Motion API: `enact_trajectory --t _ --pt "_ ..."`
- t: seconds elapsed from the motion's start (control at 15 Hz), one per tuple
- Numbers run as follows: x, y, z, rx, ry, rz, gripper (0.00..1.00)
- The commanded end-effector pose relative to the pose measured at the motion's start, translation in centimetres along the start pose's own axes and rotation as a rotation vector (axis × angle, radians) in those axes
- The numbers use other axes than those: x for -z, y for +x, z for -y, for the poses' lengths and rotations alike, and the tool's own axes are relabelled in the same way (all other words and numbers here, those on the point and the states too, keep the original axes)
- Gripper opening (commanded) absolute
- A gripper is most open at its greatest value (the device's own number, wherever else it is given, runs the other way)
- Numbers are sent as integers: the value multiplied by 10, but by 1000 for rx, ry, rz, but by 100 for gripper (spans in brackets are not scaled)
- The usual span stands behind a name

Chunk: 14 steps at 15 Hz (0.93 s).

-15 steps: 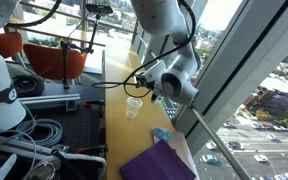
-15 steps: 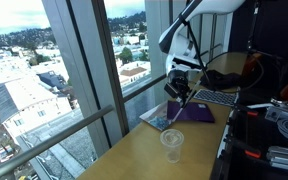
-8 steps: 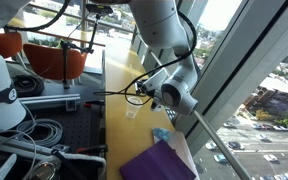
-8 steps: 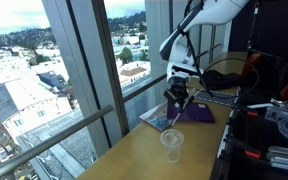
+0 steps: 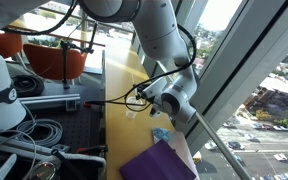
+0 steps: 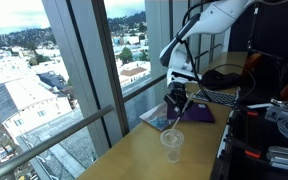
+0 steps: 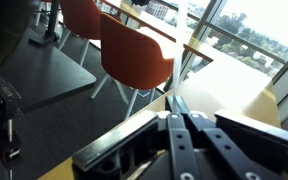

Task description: Lift the straw from the table and put it in the cup

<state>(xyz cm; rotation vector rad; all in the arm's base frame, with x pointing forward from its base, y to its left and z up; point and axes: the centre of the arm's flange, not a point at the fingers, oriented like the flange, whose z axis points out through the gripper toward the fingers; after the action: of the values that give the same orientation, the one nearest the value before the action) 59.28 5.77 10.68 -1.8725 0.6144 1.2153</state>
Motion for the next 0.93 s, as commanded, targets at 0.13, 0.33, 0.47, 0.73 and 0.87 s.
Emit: enact_trajectory --t 0.13,0.33,0.47,0.73,0.87 --pt "0 22 1 5 23 51 0" --pt "-2 34 -1 2 24 55 0" --pt "-2 40 0 4 25 57 0" --pt "-2 49 2 12 25 57 0" --pt "0 54 2 15 27 58 0"
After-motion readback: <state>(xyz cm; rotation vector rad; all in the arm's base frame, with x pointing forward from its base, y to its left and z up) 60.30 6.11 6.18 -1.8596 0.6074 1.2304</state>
